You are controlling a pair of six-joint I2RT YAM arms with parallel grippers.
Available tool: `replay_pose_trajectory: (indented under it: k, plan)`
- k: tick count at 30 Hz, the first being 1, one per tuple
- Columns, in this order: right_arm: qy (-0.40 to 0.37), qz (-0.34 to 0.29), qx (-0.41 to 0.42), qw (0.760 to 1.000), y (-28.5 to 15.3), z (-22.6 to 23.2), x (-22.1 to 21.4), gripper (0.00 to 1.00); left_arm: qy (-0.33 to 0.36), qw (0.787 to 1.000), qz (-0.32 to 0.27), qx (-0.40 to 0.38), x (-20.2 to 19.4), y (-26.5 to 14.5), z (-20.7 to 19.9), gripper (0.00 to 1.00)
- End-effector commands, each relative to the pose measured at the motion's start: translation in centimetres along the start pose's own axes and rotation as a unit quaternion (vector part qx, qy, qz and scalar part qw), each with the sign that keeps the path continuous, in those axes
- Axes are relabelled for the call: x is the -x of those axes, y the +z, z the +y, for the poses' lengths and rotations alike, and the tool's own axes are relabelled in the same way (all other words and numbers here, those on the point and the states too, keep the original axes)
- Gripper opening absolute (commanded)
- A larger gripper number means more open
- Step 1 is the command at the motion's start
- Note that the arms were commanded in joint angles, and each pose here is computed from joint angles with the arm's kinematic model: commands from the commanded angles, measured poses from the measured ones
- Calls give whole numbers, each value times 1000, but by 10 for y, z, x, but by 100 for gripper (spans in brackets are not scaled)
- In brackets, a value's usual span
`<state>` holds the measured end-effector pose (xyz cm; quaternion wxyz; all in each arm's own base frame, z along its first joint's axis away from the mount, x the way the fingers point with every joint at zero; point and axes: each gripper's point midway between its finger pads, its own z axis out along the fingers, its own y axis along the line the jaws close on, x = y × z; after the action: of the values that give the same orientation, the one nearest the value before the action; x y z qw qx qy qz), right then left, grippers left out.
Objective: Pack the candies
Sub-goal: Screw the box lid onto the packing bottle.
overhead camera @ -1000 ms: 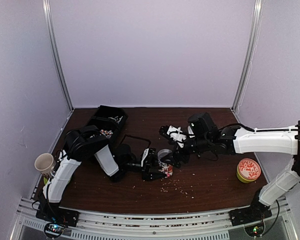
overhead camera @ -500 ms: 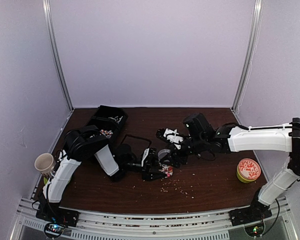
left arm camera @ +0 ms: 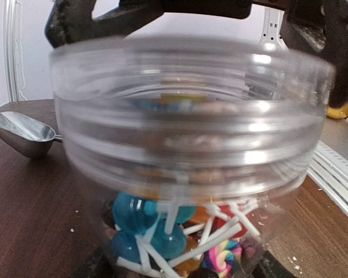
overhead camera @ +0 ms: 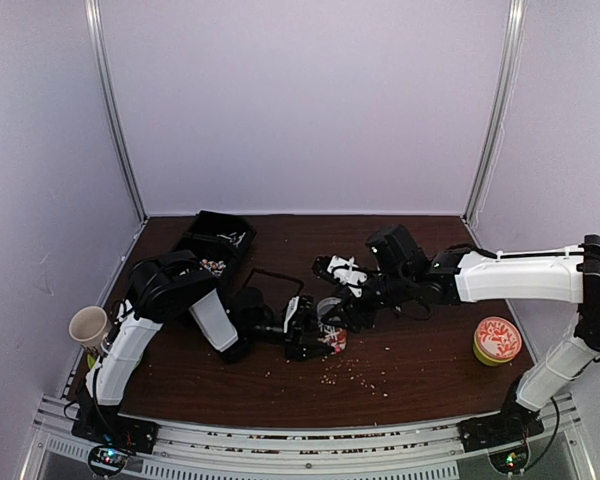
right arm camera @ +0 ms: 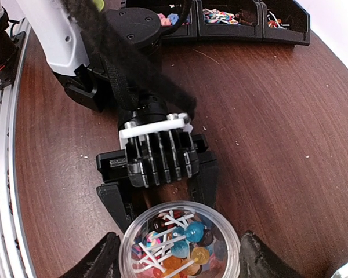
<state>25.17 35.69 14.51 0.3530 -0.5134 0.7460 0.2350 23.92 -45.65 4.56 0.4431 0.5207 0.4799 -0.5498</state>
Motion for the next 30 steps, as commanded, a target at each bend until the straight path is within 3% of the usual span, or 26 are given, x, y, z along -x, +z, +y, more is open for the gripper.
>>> replay_pose_trajectory:
  k: [1, 12, 26, 30]
  plan:
    - [21, 6, -10, 1000, 2, -3, 2, 51, -21, 997, 37, 65, -30, -10, 17, 56]
    - [81, 1, -50, 995, 0, -17, 0, 44, -13, 992, 38, 117, -27, -17, 30, 56]
    - [150, -19, -116, 982, -2, -36, 11, 44, -7, 988, 47, 149, -28, -21, 38, 57]
    - [164, -22, -135, 977, -2, -39, 14, 48, -4, 987, 54, 154, -30, -20, 38, 57]
